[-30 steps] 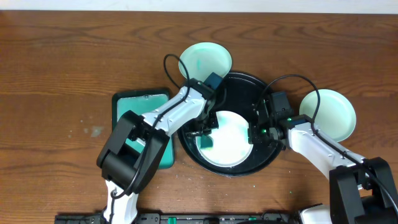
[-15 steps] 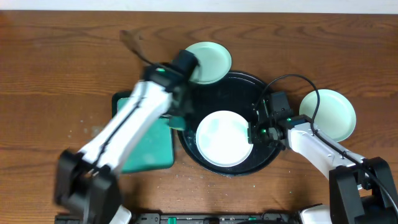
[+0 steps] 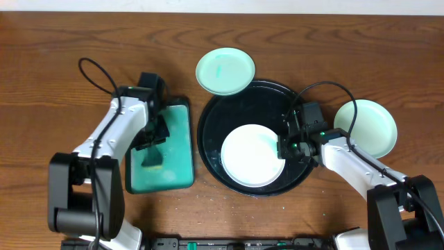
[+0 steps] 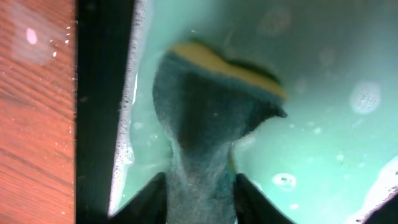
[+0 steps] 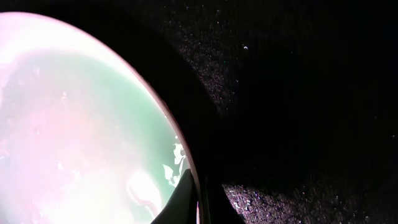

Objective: Clean dirty plates on tray and stack at the side
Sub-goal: 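Lift the white plate with the right gripper and tilt it over the tray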

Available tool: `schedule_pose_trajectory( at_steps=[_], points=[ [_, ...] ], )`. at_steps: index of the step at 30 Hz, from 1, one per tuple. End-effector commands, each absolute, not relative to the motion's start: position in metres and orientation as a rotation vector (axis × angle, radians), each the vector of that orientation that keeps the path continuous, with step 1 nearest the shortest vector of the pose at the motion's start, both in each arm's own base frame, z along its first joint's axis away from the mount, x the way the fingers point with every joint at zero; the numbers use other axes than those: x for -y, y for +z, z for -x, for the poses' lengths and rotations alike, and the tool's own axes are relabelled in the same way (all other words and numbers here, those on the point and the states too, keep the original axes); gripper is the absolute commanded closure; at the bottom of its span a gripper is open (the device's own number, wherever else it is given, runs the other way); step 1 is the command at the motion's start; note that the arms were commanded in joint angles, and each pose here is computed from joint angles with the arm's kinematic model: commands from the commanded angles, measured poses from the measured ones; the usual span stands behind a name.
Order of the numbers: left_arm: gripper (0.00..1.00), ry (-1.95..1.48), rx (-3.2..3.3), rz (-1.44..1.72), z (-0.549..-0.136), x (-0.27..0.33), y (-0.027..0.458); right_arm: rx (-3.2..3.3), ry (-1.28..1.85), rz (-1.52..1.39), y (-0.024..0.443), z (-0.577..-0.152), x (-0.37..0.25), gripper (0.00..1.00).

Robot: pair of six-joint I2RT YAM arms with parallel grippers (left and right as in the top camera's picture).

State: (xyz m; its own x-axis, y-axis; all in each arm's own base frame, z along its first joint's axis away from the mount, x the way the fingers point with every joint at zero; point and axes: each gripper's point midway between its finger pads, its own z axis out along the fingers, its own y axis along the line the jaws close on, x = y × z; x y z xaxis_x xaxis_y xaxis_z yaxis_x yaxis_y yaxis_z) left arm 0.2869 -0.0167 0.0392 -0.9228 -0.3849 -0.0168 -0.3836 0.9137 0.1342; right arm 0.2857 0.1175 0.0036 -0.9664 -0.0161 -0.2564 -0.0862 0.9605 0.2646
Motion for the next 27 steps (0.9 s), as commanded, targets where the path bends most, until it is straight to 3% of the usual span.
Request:
schedule_pose_trajectory(
  at_steps=[1,6,9,18,22,27],
  points=[
    [0.6,-0.132,3.111,-0.608,-0.291,0.015,0.058,-2.839,0.314,0.062,0.014,-0.3,-0.108,0.99],
    [0.54,-0.052,3.248,-0.66,-0.291,0.014,0.105,-2.729,0.337,0.142,0.07,-0.323,-0.125,0.99],
    [0.45,0.073,3.35,-0.68,-0.289,0.021,0.137,-2.627,0.338,0.243,0.105,-0.337,-0.142,0.99],
    [0.3,0.261,3.633,-0.748,-0.269,0.019,0.22,-2.165,0.355,0.53,0.192,-0.367,-0.251,0.99],
    [0.22,0.309,3.697,-0.764,-0.26,0.018,0.237,-1.963,0.315,0.679,0.204,-0.367,-0.307,0.99],
    [0.2,0.335,3.73,-0.773,-0.256,0.018,0.246,-1.763,0.149,0.855,0.199,-0.358,-0.357,0.99]
  ],
)
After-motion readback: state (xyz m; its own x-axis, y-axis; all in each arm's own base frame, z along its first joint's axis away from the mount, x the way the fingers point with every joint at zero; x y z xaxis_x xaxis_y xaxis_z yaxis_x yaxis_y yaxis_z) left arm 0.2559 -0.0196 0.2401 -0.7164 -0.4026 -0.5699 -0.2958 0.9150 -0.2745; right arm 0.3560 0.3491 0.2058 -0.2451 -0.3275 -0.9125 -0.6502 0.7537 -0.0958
